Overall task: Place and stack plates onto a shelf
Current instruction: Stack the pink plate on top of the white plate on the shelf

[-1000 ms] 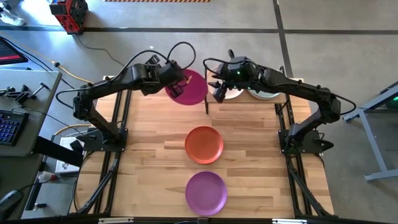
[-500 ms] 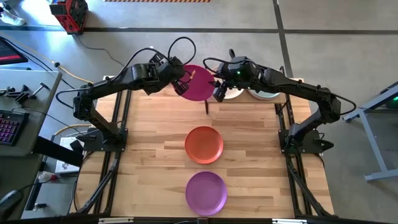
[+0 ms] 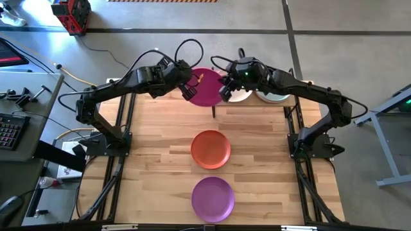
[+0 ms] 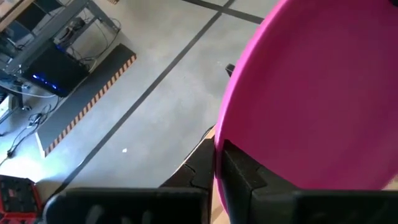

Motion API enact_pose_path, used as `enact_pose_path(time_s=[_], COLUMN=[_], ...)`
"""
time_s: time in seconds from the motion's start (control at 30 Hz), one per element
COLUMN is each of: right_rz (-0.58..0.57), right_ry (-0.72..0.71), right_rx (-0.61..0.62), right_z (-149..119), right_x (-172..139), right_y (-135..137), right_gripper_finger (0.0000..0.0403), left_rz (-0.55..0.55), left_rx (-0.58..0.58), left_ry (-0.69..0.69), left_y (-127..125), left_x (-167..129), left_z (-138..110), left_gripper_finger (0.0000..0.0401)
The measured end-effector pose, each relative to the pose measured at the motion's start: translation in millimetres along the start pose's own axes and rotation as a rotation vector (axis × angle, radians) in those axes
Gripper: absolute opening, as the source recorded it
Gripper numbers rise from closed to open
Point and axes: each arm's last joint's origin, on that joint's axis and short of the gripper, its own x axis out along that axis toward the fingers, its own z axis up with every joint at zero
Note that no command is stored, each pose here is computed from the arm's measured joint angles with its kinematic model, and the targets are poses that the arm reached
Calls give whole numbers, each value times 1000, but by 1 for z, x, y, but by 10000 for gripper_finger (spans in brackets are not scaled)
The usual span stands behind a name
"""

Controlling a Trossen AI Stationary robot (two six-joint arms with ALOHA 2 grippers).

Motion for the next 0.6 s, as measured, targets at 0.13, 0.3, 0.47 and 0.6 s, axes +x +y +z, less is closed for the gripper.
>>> enact_pose_path(time_s=[0.13,0.3,0.47,0.6], right_rz=[-1,-11,-18,-39], right_ry=[13,24,56,81], right_rx=[49,72,102,116], right_z=[-1,-3,-6,-8], right_x=[0,0,0,0], right_y=[0,0,0,-1], right_gripper_finger=[11,5,2,0], left_rz=[-4,-71,-134,-138], left_rx=[8,-3,-31,-71], left_ry=[1,-4,-23,-37], left_y=[0,-1,0,0], left_x=[0,1,3,2], left_z=[0,1,4,6], left_gripper_finger=[23,47,82,108])
